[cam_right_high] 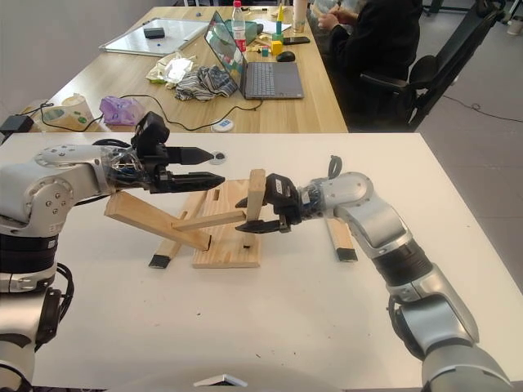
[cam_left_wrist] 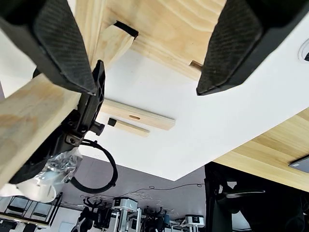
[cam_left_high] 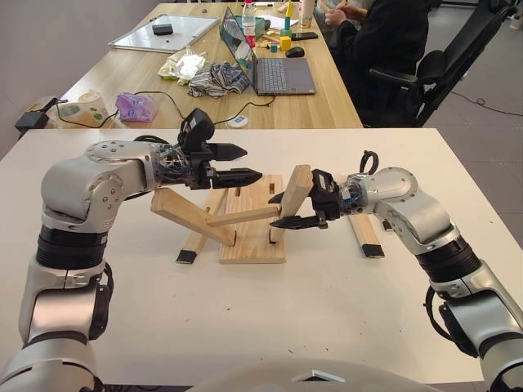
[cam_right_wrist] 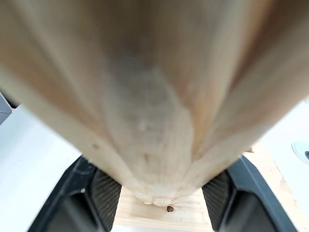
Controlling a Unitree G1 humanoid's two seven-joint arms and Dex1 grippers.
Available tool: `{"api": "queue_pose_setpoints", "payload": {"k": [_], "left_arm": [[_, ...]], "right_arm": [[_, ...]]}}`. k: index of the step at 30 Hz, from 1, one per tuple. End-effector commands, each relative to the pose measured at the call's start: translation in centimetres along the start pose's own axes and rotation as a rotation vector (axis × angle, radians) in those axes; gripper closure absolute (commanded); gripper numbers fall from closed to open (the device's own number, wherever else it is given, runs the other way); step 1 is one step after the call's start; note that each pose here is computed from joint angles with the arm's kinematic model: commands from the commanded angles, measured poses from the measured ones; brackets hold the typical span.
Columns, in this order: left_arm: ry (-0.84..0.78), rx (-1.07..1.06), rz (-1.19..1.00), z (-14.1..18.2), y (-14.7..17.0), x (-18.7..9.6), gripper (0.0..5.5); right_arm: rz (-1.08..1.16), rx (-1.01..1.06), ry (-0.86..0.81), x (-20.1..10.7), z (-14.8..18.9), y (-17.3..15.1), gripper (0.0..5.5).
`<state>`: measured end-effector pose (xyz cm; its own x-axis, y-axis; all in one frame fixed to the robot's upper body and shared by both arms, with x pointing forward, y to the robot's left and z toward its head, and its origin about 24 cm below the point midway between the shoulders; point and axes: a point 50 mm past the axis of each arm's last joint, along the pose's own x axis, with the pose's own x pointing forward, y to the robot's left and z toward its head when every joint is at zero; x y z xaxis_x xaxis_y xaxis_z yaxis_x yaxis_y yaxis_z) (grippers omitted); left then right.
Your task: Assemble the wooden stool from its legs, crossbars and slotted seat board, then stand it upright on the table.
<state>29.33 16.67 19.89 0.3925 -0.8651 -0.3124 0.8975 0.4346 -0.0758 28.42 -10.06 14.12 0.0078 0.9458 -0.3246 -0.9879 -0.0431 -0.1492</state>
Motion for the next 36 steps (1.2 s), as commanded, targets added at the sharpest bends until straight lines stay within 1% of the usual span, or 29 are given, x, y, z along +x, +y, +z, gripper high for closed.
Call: {"api": "queue_pose_setpoints", "payload": {"k": [1, 5, 9, 15, 20, 25, 28, 33, 36], "left_arm": [[0.118, 0.145, 0.054, 0.0, 0.6, 0.3, 1.67], [0.087, 0.160, 0.005, 0.8, 0.3, 0.7, 1.67], [0.064, 0.145, -0.035, 1.1, -0.1, 0.9, 1.67], [0.034, 0.119, -0.009, 1.1, 0.1, 0.9, 1.67], [0.012, 0.102, 0.000, 1.1, 0.0, 0.8, 1.67], [-0.004, 0.087, 0.012, 0.9, -0.1, 1.0, 1.67], [-0.012, 0.081, 0.017, 0.9, -0.2, 1.0, 1.67], [-0.012, 0.079, 0.017, 0.9, -0.2, 0.9, 1.67], [-0.008, 0.080, 0.017, 1.1, 0.0, 0.8, 1.67]], "right_arm": [[0.043, 0.356, 0.423, -2.8, -8.6, 2.6, 3.45], [0.049, 0.354, 0.465, -2.8, -9.4, 3.0, 3.45], [0.042, 0.358, 0.547, -3.2, -10.7, 3.4, 3.45], [0.076, 0.374, 0.661, -2.8, -13.4, 5.1, 3.45], [0.108, 0.372, 0.761, -3.3, -14.5, 5.2, 3.45], [0.199, 0.369, 0.874, -3.5, -16.0, 6.0, 3.45], [0.229, 0.398, 0.899, -3.9, -16.8, 6.6, 3.45], [0.214, 0.525, 0.832, -3.7, -18.4, 8.3, 3.45], [0.209, 0.555, 0.830, -3.7, -19.3, 9.2, 3.45]]}}
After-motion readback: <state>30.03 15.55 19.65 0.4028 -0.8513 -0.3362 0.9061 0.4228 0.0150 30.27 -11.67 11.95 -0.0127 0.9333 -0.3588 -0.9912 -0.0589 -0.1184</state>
